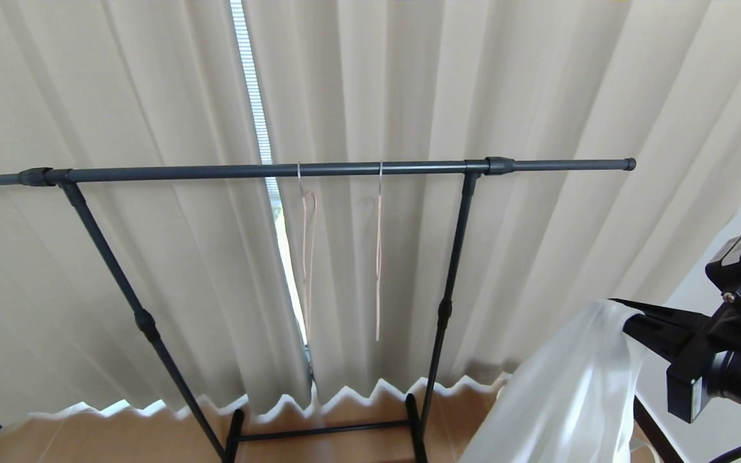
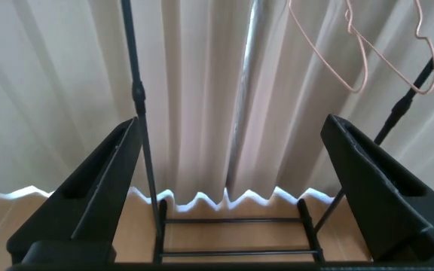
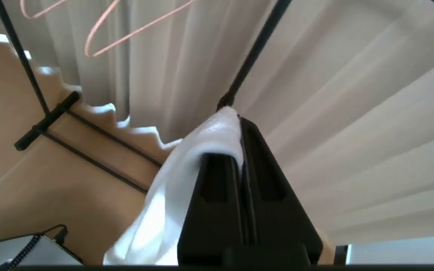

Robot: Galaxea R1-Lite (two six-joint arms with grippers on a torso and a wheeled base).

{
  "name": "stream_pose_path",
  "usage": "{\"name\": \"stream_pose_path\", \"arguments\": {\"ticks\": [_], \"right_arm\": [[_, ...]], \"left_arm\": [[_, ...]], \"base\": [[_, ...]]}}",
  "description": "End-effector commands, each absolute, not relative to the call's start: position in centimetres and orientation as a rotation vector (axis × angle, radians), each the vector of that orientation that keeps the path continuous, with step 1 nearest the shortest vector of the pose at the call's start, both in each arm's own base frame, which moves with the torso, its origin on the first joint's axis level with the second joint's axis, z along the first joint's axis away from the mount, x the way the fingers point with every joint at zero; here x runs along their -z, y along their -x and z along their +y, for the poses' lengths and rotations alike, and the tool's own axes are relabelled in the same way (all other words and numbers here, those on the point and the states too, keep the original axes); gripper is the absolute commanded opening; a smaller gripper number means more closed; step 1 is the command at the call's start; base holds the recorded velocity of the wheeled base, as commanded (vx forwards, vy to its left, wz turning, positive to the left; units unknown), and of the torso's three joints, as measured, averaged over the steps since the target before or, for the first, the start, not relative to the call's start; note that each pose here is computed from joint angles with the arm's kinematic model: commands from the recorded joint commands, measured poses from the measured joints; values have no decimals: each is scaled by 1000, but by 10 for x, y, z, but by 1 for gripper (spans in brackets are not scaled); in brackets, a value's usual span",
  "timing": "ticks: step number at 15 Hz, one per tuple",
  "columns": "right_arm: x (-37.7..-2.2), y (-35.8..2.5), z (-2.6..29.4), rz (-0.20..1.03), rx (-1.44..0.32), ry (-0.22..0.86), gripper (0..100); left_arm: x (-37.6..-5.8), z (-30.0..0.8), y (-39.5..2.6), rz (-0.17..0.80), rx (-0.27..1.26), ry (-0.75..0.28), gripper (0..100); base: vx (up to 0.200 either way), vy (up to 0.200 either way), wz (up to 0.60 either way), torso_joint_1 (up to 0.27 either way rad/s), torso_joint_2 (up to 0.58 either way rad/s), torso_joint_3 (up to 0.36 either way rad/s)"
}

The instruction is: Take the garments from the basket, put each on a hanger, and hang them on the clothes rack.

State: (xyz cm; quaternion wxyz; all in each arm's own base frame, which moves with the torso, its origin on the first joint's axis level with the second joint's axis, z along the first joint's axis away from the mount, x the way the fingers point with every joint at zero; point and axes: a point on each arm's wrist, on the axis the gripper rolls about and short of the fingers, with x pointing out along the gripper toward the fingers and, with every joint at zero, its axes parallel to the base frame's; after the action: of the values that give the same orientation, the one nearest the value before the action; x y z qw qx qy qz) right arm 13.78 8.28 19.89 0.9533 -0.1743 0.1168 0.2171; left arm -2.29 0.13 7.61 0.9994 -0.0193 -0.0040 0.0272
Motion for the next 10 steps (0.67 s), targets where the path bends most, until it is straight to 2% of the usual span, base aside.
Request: {"name": "stream_pose_path", "arguments": {"ticks": [1,5,10], "right_arm": [[-199,-138,83,239,-442,355,0],[-198,-138,83,240,-442,356,0],[-198,-139,84,243,-442,357,0]], "left_arm": [[-76,1,23,-7,-55,39,100],[-76,1,23,-7,-57,40,100],[-76,1,23,-7,-57,39,100]], "base": [[-200,0,0,12,7,-2],[-200,0,0,2,2,2],[0,0,0,0,0,0]]}}
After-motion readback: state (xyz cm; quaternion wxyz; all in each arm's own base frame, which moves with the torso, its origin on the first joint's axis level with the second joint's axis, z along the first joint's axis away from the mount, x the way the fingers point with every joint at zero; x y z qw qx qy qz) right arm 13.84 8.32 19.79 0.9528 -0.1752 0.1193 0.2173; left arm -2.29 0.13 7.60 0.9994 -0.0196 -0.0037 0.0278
